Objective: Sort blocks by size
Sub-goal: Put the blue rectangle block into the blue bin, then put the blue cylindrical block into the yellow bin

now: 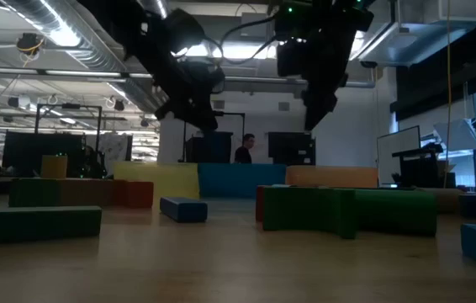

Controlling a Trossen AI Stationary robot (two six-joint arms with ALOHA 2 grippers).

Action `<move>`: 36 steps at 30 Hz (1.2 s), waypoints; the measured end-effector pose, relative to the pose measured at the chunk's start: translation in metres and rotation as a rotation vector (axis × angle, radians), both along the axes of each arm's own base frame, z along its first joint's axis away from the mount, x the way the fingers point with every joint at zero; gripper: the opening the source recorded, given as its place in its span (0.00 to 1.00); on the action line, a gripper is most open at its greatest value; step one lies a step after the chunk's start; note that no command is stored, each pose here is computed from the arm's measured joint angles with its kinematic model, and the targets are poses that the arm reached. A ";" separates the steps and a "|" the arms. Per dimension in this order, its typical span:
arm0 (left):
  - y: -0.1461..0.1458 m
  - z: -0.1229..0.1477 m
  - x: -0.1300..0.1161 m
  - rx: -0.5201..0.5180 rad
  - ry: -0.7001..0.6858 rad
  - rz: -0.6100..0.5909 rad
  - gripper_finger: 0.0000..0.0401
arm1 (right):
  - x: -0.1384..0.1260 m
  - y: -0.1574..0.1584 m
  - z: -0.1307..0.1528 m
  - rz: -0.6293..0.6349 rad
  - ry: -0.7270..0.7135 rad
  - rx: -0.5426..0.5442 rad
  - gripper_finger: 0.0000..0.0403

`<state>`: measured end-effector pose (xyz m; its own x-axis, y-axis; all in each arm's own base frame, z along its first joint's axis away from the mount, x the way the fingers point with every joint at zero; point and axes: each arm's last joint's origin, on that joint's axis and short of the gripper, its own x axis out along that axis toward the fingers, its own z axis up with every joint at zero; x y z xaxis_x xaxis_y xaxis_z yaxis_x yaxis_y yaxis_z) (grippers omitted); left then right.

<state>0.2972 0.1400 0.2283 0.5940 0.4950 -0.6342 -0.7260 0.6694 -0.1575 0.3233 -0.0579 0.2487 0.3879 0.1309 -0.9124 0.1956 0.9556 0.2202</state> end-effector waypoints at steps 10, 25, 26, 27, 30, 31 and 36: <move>0.023 -0.031 0.012 0.071 0.074 -0.037 0.21 | 0.007 0.028 -0.035 -0.259 -0.088 -0.217 0.40; 0.007 0.026 -0.010 0.197 0.000 -0.101 0.21 | 0.004 0.026 -0.067 -0.493 -0.215 -0.101 0.40; 0.006 0.030 -0.013 0.199 -0.003 -0.101 0.21 | 0.005 0.026 -0.069 -0.501 -0.212 -0.107 0.40; 0.004 0.034 -0.016 0.201 -0.005 -0.102 0.21 | 0.005 0.025 -0.071 -0.512 -0.203 -0.110 0.40; -0.002 0.045 -0.026 0.203 -0.010 -0.103 0.21 | 0.010 0.026 -0.079 -0.514 -0.207 -0.104 0.40; -0.003 0.048 -0.029 0.203 -0.009 -0.104 0.21 | 0.011 0.026 -0.083 -0.510 -0.196 -0.100 0.40; -0.012 0.058 -0.042 0.190 0.011 -0.112 0.21 | 0.017 0.030 -0.101 -0.497 -0.168 -0.091 0.40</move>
